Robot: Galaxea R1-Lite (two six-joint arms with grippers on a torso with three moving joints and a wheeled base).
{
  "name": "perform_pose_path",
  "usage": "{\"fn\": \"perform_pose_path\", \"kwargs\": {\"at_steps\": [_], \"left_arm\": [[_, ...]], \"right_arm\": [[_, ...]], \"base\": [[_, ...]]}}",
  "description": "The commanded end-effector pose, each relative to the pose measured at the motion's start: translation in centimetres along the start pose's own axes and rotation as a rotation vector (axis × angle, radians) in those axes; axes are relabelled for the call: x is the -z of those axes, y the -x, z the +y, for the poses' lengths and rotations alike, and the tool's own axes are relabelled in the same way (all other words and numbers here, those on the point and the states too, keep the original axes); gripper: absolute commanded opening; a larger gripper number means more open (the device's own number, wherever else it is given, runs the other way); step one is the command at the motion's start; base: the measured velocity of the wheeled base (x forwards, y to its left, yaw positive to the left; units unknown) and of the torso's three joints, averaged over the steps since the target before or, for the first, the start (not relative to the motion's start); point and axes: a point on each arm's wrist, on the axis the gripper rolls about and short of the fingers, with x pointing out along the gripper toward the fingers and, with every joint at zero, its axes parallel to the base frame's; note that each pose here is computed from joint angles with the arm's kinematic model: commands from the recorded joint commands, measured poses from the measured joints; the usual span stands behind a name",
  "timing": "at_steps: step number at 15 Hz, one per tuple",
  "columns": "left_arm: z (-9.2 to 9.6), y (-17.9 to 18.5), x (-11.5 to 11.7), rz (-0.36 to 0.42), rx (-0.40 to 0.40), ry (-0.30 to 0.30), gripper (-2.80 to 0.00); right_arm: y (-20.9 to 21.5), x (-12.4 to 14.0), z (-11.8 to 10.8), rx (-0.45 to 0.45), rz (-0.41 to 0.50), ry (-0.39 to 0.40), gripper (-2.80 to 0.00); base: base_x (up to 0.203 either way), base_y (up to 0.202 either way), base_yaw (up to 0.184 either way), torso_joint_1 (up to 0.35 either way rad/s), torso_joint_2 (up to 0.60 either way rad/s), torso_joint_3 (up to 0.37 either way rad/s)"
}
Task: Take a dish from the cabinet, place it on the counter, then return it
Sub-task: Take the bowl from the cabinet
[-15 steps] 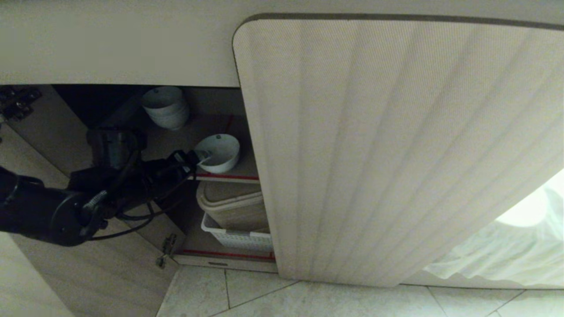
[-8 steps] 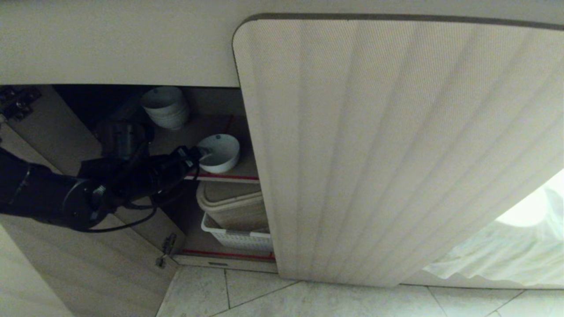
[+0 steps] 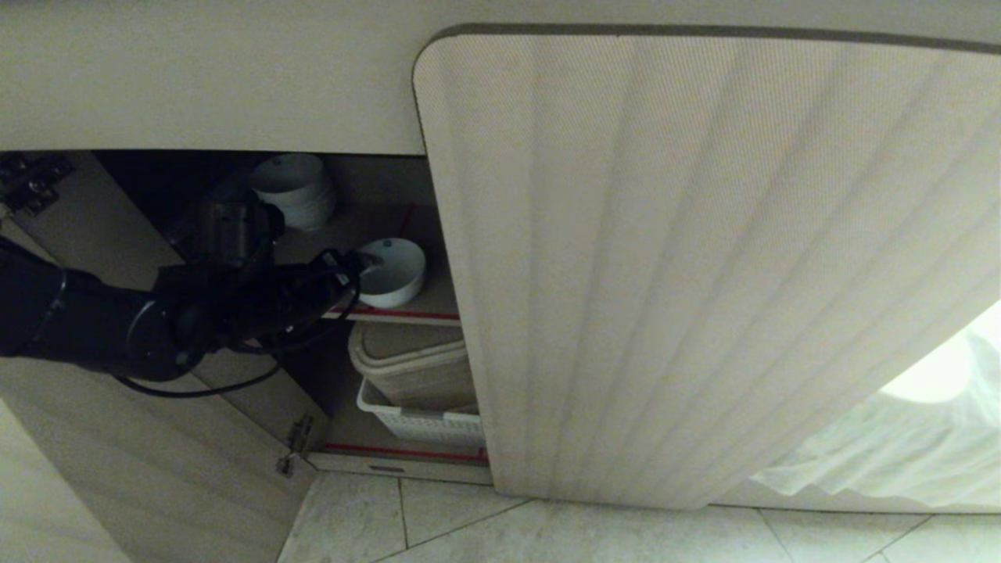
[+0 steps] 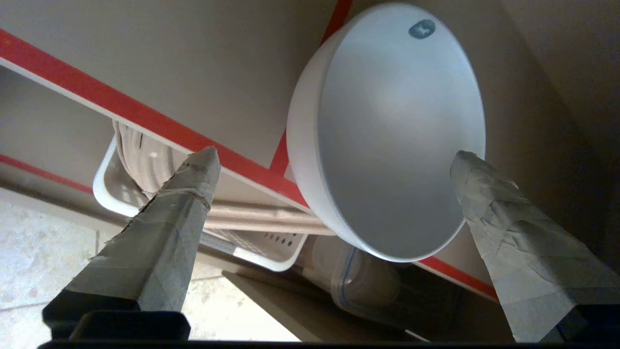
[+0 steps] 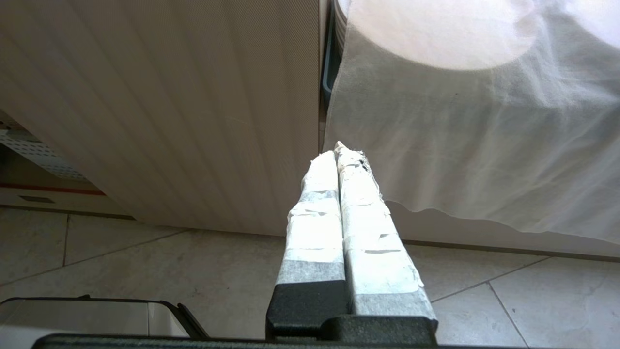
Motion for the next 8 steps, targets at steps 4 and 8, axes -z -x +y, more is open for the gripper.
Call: {"fn": "perform_pose_path", "kwargs": {"at_steps": [4, 8], "left_arm": [[-0.31, -0.06, 0.30, 0.016, 0.003, -0.002, 0.00], [-0.57, -0.16, 0.64, 0.041, -0.005, -0.047, 0.00]], "right_arm": [[0.00, 0.00, 0.00, -0.001, 0.000, 0.000, -2.80], [0.00, 0.00, 0.00, 0.001, 0.000, 0.000, -2.80]], "base": [[0.000, 0.000, 0.000, 0.000, 0.00, 0.000], [0.000, 0.000, 0.000, 0.000, 0.00, 0.000]]}}
